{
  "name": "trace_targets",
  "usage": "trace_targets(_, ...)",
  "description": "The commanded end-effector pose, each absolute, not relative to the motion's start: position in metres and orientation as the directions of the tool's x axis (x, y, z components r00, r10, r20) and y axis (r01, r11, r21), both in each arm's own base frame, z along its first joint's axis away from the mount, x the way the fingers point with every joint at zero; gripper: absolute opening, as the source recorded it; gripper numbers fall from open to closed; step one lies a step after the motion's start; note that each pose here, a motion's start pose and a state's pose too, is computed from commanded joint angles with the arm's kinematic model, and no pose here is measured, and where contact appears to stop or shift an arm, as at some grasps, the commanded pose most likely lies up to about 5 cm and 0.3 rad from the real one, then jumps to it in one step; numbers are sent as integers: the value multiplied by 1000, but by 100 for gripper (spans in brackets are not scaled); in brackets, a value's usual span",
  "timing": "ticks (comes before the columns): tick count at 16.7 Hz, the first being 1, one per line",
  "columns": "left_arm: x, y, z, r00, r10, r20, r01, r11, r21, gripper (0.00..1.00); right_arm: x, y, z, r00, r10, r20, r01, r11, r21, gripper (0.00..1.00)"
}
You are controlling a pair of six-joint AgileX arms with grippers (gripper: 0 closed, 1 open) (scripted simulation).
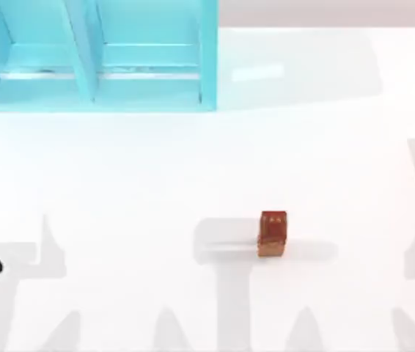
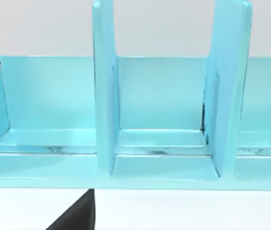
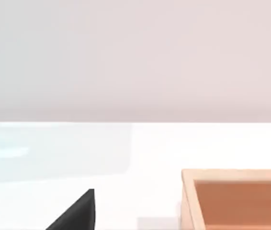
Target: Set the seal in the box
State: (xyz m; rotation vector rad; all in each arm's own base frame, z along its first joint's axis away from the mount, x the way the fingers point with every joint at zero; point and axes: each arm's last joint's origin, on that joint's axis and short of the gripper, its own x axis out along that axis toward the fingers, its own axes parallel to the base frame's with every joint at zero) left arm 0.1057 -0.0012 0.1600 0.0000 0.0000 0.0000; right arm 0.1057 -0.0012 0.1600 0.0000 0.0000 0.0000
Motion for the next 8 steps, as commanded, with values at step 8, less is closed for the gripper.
trace_targets(8,106,-1,160,1000,0,0,0,1000,0,100,110,15,199,978,135,-162,-117,986,117,100)
